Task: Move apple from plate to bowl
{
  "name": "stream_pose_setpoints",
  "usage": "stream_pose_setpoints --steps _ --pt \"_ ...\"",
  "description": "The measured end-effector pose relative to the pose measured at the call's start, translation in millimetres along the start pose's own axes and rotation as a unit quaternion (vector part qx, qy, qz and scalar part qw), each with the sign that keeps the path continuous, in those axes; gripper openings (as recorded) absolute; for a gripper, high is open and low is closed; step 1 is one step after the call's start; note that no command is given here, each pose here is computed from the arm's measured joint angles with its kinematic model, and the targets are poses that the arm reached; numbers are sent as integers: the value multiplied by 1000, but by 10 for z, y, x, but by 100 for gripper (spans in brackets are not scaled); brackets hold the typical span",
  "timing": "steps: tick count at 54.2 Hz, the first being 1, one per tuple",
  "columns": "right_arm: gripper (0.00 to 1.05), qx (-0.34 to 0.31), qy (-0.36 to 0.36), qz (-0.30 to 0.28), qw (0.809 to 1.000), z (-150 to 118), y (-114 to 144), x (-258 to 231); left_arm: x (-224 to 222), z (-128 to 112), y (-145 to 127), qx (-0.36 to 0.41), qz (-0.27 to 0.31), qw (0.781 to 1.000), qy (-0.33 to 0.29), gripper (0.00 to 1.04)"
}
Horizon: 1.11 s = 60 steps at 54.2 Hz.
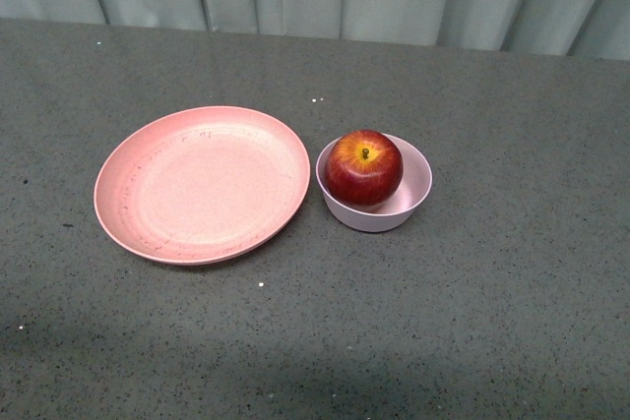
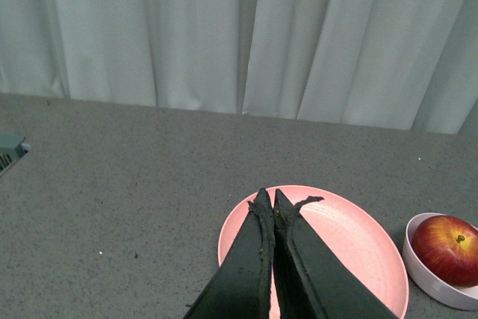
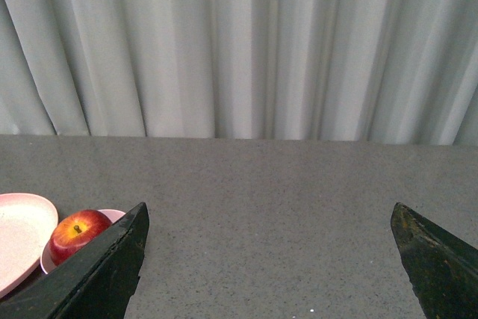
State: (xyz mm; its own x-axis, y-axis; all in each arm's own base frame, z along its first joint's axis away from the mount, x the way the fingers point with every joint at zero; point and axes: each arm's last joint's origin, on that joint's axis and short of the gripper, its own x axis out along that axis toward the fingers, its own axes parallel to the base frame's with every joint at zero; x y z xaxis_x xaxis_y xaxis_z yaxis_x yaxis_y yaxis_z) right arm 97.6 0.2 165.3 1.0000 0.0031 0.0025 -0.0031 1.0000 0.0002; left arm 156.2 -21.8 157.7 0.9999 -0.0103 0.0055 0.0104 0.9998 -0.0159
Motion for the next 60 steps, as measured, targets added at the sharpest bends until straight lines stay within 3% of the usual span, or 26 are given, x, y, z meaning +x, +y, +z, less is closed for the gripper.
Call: stream_pose_setpoints --steps 17,60 --pt "95 0 0 0 1000 0 0 0 -228 130 207 4 7 1000 -2 4" --pt "95 0 0 0 1000 0 0 0 -450 164 208 5 4 1000 -9 4"
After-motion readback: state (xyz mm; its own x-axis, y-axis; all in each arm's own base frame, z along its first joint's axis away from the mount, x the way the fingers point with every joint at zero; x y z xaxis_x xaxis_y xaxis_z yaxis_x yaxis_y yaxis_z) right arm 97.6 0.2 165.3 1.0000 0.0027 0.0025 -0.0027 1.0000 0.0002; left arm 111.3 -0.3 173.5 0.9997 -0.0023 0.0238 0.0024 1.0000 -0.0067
